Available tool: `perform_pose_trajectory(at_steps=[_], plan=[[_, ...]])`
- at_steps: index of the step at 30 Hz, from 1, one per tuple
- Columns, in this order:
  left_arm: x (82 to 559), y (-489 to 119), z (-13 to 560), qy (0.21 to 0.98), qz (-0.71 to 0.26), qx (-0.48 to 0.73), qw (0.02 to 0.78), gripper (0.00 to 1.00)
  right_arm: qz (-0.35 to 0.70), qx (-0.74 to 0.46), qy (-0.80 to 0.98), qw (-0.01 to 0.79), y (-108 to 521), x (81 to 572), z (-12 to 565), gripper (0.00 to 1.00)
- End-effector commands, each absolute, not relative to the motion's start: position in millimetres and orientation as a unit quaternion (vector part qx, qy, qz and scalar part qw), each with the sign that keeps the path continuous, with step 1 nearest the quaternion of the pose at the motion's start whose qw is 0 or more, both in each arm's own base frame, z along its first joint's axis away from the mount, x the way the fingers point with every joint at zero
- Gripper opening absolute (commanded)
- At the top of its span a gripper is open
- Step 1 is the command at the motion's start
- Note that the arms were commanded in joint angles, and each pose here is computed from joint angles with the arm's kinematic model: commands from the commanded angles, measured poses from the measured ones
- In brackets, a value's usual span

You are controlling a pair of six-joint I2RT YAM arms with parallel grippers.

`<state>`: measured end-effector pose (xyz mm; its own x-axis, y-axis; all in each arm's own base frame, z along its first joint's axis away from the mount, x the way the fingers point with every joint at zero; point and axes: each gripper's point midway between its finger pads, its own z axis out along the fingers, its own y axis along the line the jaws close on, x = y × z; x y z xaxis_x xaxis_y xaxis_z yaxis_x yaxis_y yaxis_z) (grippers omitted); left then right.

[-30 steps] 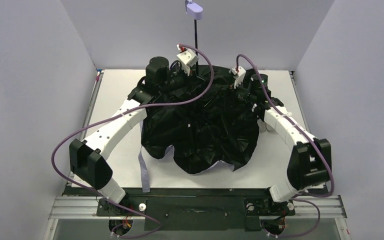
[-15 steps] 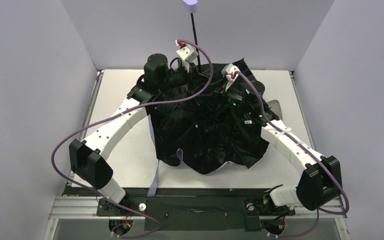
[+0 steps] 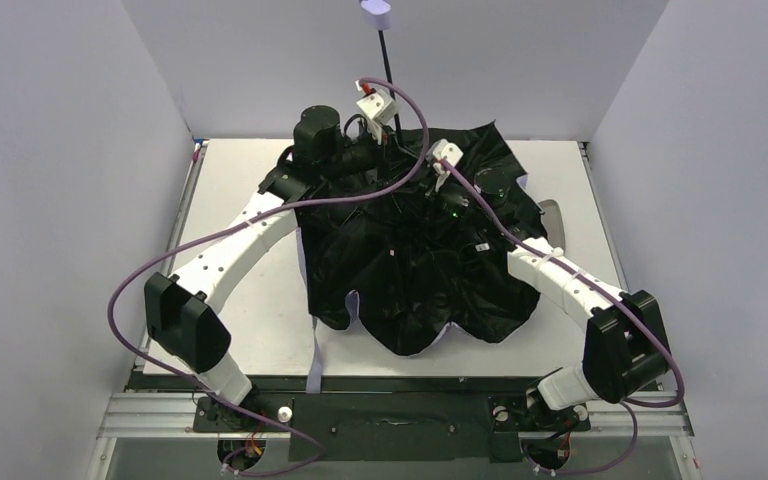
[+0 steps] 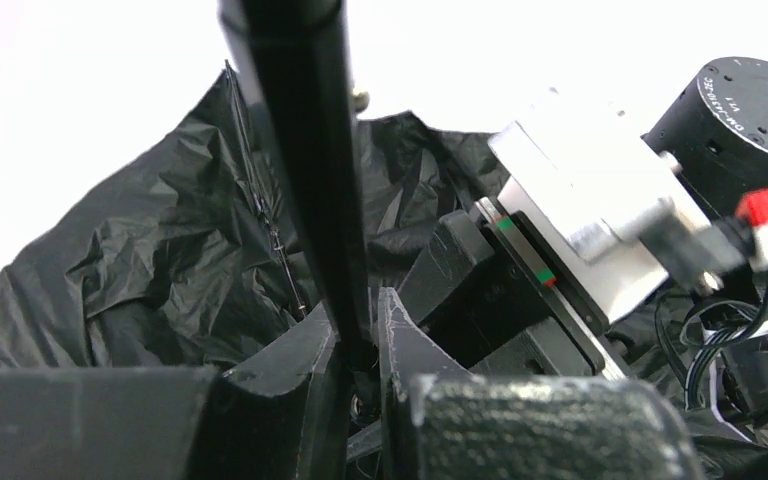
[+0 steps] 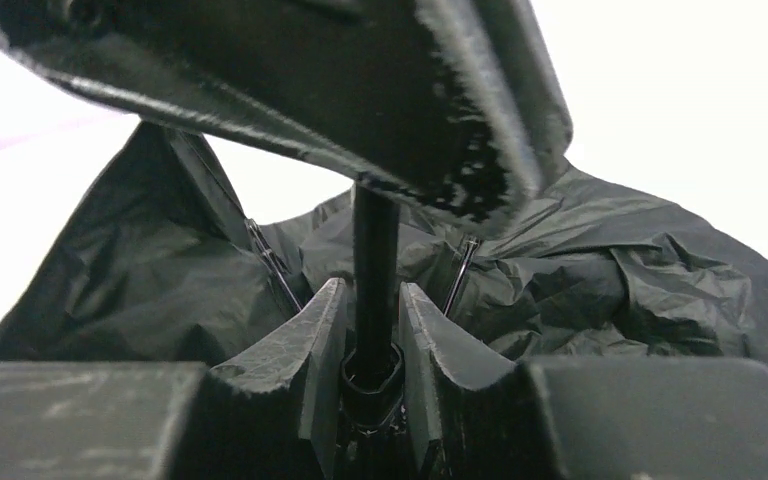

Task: Open the umbrella

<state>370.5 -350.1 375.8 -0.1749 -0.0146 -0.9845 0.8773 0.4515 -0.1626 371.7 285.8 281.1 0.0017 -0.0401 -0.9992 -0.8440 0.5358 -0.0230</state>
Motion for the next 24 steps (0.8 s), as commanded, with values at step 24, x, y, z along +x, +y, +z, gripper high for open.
perform_pose_trajectory(at_steps=[24], plan=[[364.2,-323.9,502.1,0.507,-0.376,0.372,0.68,0.0,0.26,-0.439,0.705,0.492,247.5,349.8,140.6,0.28]])
